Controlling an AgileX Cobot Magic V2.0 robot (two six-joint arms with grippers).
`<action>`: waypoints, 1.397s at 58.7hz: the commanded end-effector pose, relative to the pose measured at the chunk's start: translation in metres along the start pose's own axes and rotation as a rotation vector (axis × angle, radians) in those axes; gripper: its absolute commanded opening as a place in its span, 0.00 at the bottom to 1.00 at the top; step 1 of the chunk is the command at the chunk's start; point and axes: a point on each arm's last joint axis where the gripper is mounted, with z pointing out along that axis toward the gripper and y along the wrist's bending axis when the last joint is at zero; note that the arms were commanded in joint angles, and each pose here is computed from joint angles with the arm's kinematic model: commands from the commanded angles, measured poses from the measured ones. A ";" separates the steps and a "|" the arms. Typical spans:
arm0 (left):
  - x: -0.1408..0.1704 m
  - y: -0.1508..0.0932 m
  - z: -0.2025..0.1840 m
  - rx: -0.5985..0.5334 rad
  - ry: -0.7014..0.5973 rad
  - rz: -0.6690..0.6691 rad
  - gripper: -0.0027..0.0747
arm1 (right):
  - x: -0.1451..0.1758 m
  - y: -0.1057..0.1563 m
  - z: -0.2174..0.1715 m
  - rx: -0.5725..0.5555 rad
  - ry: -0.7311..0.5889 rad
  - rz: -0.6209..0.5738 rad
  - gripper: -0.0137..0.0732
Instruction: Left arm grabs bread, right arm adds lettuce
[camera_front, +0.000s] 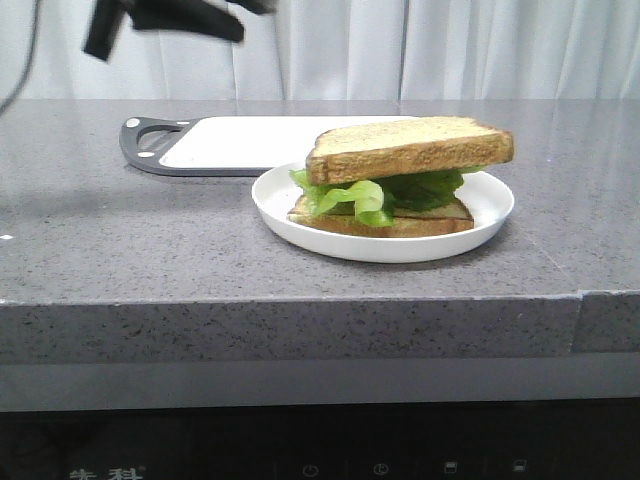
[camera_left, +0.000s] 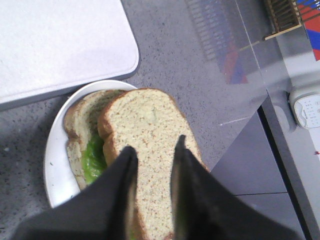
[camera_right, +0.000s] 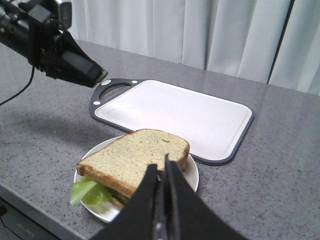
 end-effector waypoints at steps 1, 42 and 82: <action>-0.007 -0.036 -0.029 0.050 -0.080 0.093 0.01 | -0.015 -0.002 -0.002 0.022 -0.093 -0.011 0.09; 0.127 -0.086 -0.148 -0.577 -0.670 0.638 0.01 | -0.010 -0.019 -0.005 0.202 -0.074 0.031 0.09; 0.225 -0.043 -0.158 -0.639 -0.820 0.685 0.01 | 0.027 -0.008 -0.037 0.186 -0.157 0.021 0.09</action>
